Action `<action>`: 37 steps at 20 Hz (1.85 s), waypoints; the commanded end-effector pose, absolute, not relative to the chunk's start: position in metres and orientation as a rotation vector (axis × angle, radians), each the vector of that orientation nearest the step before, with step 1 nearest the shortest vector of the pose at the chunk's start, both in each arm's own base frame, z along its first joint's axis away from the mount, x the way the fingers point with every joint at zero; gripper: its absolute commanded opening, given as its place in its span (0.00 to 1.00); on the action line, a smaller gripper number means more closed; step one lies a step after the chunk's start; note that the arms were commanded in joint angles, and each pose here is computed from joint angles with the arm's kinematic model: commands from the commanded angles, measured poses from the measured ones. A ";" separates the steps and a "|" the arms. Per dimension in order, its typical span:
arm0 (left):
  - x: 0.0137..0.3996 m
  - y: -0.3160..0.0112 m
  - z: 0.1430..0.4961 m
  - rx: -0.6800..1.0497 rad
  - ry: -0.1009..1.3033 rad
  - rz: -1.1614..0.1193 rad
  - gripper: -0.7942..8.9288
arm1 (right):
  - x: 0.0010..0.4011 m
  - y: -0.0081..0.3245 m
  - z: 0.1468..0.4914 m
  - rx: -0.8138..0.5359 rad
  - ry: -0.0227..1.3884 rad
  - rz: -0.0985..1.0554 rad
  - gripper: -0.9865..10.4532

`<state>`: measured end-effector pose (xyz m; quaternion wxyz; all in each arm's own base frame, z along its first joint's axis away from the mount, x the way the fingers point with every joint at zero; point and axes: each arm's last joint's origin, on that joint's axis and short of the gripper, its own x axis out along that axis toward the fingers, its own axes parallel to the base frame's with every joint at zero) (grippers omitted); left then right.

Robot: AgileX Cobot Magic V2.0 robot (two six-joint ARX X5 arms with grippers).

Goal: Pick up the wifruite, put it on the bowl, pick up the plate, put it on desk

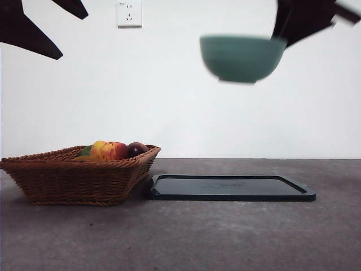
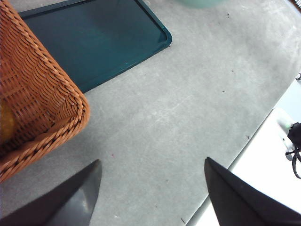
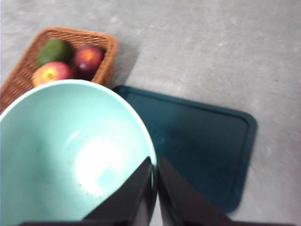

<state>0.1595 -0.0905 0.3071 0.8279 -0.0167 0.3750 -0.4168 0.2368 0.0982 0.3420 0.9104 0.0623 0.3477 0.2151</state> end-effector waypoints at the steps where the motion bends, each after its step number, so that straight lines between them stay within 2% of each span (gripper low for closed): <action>1: 0.161 -0.092 0.310 -0.022 0.776 -0.902 0.44 | 0.213 0.096 0.360 0.093 0.694 0.488 0.10; 6: 0.161 -0.092 0.310 -0.022 0.777 -0.902 0.44 | 0.169 0.091 0.360 0.068 0.688 0.542 0.10; 11: 0.161 -0.092 0.310 -0.022 0.777 -0.902 0.44 | 0.152 0.092 0.319 0.078 0.770 0.558 0.10; 17: 0.161 -0.092 0.310 -0.022 0.777 -0.902 0.44 | 0.151 0.108 0.268 0.097 0.840 0.593 0.10; 22: 0.161 -0.092 0.310 -0.022 0.777 -0.902 0.44 | 0.161 0.124 0.236 0.061 0.908 0.564 0.10; 28: 0.161 -0.092 0.310 -0.022 0.777 -0.902 0.44 | 0.176 0.148 0.212 0.019 0.962 0.580 0.10; 31: 0.161 -0.092 0.310 -0.022 0.778 -0.902 0.44 | 0.179 0.151 0.201 -0.020 0.995 0.538 0.10; 37: 0.161 -0.092 0.310 -0.022 0.777 -0.902 0.44 | 0.183 0.156 0.195 -0.025 1.002 0.541 0.10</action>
